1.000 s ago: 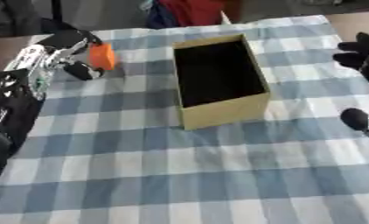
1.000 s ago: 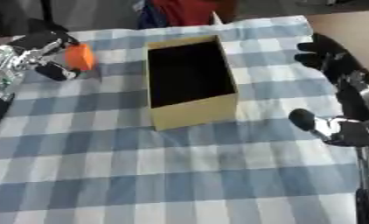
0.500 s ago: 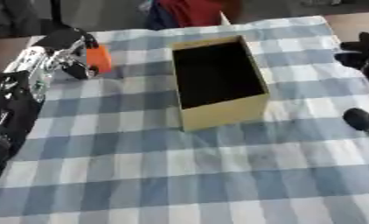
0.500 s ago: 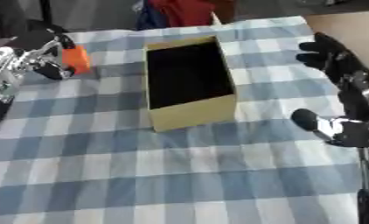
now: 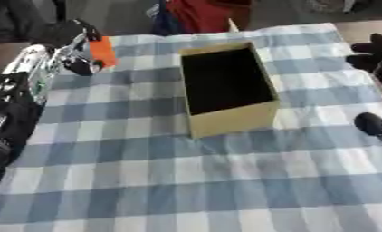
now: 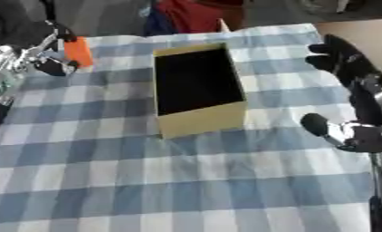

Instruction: Pick up objects on the table and place them in the box.

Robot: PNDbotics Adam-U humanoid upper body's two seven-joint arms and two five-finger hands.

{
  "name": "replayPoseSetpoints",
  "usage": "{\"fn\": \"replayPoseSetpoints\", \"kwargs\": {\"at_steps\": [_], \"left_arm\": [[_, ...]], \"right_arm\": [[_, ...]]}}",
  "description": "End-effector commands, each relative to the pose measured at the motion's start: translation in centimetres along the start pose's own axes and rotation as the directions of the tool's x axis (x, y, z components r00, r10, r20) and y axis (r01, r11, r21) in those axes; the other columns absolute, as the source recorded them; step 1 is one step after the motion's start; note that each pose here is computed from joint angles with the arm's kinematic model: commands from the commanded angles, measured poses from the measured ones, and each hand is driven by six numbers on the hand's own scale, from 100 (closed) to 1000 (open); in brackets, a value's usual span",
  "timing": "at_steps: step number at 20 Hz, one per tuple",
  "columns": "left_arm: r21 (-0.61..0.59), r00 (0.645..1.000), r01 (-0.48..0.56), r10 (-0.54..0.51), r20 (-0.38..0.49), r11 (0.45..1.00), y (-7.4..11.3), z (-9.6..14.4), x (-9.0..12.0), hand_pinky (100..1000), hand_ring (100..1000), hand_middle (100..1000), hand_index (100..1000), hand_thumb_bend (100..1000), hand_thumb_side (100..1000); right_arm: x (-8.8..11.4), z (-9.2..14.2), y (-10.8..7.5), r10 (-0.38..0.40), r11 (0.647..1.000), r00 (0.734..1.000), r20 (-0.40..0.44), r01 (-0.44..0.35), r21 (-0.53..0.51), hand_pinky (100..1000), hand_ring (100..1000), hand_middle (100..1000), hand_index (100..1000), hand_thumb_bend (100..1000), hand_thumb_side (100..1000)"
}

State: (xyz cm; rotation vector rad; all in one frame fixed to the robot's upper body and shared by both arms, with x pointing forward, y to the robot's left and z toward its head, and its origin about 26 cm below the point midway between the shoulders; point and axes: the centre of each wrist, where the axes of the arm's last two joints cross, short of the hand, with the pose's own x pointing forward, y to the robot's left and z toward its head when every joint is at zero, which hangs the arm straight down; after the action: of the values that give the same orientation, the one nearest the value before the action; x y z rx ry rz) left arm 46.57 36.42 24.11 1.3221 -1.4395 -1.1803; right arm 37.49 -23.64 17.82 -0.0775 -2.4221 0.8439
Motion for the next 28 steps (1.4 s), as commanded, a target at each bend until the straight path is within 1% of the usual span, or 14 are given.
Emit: {"fn": "replayPoseSetpoints", "kwargs": {"at_steps": [1, 4, 8, 11, 14, 16, 19, 20, 23, 28], "left_arm": [[0.073, 0.995, 0.017, -0.024, 0.093, 0.997, 3.9, 0.0, 0.8, 638, 493, 449, 712, 236, 100], [0.085, 0.973, 0.012, -0.031, 0.227, 0.996, 5.8, 0.2, 3.3, 643, 490, 445, 717, 235, 100], [0.09, 0.909, 0.017, -0.053, 0.413, 0.996, 7.9, 0.9, 7.7, 652, 499, 455, 727, 252, 100], [0.085, 0.859, 0.03, -0.069, 0.507, 0.996, 8.6, 1.4, 10.5, 655, 505, 463, 733, 260, 100], [0.069, 0.815, 0.038, -0.07, 0.575, 0.997, 8.4, 1.6, 12.8, 659, 510, 470, 743, 256, 100], [0.055, 0.794, 0.043, -0.068, 0.604, 0.998, 8.0, 1.7, 13.9, 660, 512, 473, 751, 258, 100], [0.047, 0.783, 0.048, -0.067, 0.618, 0.998, 7.8, 1.8, 14.4, 660, 512, 473, 751, 258, 100], [0.043, 0.779, 0.05, -0.065, 0.623, 0.998, 7.7, 1.9, 14.5, 668, 528, 494, 793, 274, 100], [0.006, 0.739, 0.083, -0.066, 0.671, 0.996, 6.2, 1.9, 16.4, 669, 531, 498, 805, 280, 100], [-0.04, 0.708, 0.121, -0.058, 0.704, 0.992, 4.4, 1.9, 17.7, 676, 547, 522, 828, 290, 100]], "right_arm": [[0.3, -0.3, -0.3, 0.018, 1.0, 1.0, 0.017, -0.018, -0.001, 873, 840, 853, 1000, 709, 602], [0.2, -0.3, -0.1, 0.017, 1.0, 1.0, 0.014, -0.017, 0.001, 873, 840, 853, 1000, 711, 598], [0.2, -0.3, 0.1, 0.014, 1.0, 1.0, 0.015, -0.014, 0.006, 872, 841, 853, 1000, 712, 598], [0.2, -0.3, 0.2, 0.012, 1.0, 1.0, 0.018, -0.012, 0.01, 872, 841, 853, 1000, 713, 597], [0.2, -0.5, 0.4, 0.008, 1.0, 1.0, 0.024, -0.008, 0.018, 872, 841, 853, 1000, 712, 598], [0.2, -0.5, 0.5, 0.006, 1.0, 1.0, 0.026, -0.007, 0.018, 872, 841, 853, 1000, 712, 598], [0.2, -0.6, 0.5, 0.005, 1.0, 1.0, 0.027, -0.006, 0.018, 872, 841, 853, 1000, 712, 598], [0.2, -0.6, 0.5, 0.005, 1.0, 1.0, 0.029, -0.006, 0.019, 873, 841, 853, 1000, 712, 600], [0.3, -0.7, 0.6, 0.004, 1.0, 0.999, 0.034, -0.005, 0.024, 873, 842, 853, 1000, 713, 599], [0.4, -0.8, 0.6, 0.005, 1.0, 0.999, 0.036, -0.006, 0.029, 873, 842, 851, 1000, 714, 599]]}}
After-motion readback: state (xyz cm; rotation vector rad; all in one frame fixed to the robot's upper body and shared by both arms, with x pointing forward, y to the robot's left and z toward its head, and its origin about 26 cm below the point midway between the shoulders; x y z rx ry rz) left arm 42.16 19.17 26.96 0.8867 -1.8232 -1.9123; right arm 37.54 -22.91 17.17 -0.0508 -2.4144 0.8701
